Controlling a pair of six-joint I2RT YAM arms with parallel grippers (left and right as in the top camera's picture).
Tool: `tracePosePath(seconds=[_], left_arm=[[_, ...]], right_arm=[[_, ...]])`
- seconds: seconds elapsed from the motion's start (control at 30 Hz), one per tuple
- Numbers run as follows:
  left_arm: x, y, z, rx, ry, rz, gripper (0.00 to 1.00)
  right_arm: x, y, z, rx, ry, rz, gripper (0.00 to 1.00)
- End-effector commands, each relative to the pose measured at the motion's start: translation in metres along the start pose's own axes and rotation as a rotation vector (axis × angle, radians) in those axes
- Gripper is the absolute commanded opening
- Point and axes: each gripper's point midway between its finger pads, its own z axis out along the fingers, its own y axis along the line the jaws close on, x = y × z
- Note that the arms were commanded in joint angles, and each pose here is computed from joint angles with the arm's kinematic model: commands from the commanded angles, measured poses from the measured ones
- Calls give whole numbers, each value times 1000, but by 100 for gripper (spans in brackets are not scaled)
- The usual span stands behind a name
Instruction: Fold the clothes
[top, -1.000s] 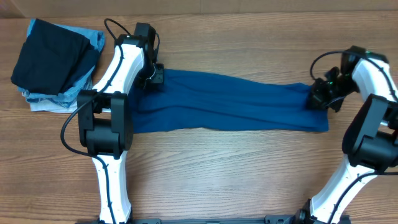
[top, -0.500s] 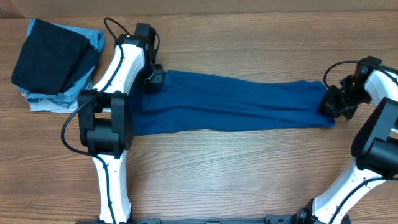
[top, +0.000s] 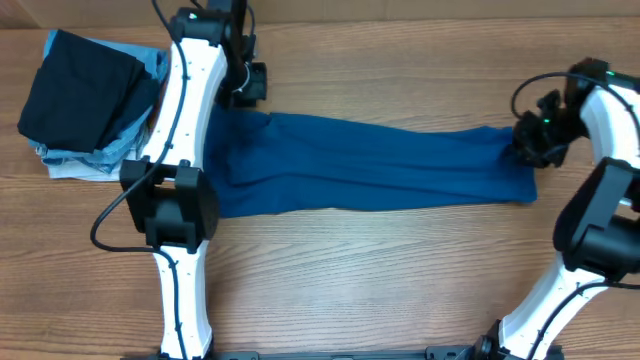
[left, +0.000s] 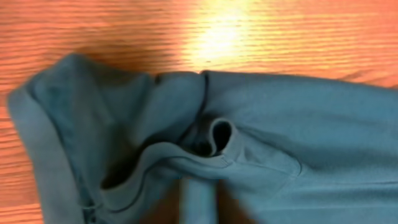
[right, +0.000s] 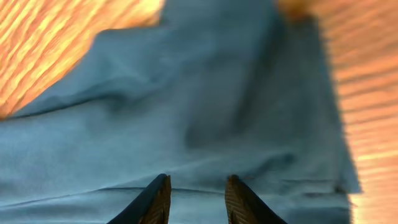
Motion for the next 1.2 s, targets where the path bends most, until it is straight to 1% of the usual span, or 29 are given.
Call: tracePosePath(seconds=[0.0, 0.07, 0.23, 0.27, 0.3, 0.33, 0.37, 0.43, 0.57, 0.73, 0.8, 0.97, 1.07, 1.13, 1.17], left_arm=[[10, -16, 32, 25, 31, 117, 42], [15, -16, 51, 26, 41, 187, 42], [27, -11, 76, 21, 73, 210, 43], [29, -10, 76, 20, 79, 210, 40], [30, -10, 76, 20, 85, 209, 26], [32, -10, 75, 20, 94, 207, 6], [38, -9, 75, 18, 117, 205, 4], [46, -8, 73, 17, 153, 196, 4], [65, -6, 57, -1, 240, 87, 4], [79, -6, 30, -15, 302, 43, 4], [90, -4, 26, -24, 345, 28, 4], [113, -3, 38, -42, 430, 10, 4], [123, 2, 61, -51, 448, 6, 4], [122, 5, 75, -56, 427, 8, 5], [120, 10, 82, -84, 406, 3, 6]], right_arm=[[-6, 17, -4, 53, -48, -88, 35], [-5, 21, -3, 53, -45, -98, 35], [-3, 21, -3, 54, -40, -97, 35], [-3, 21, -3, 54, -39, -97, 35], [-3, 21, -3, 54, -38, -96, 35], [-3, 21, -3, 55, -38, -96, 35], [-3, 21, -3, 55, -38, -96, 35], [-3, 20, -3, 55, -37, -96, 35], [0, 16, -4, 79, -27, -93, 35], [4, 12, -4, 101, -12, -89, 35], [7, 11, -4, 104, 0, -86, 35], [13, 9, -3, 109, 23, -82, 35], [19, 8, -4, 112, 48, -76, 35], [21, 11, -3, 107, 58, -78, 32], [23, 11, -3, 108, 64, -75, 26]])
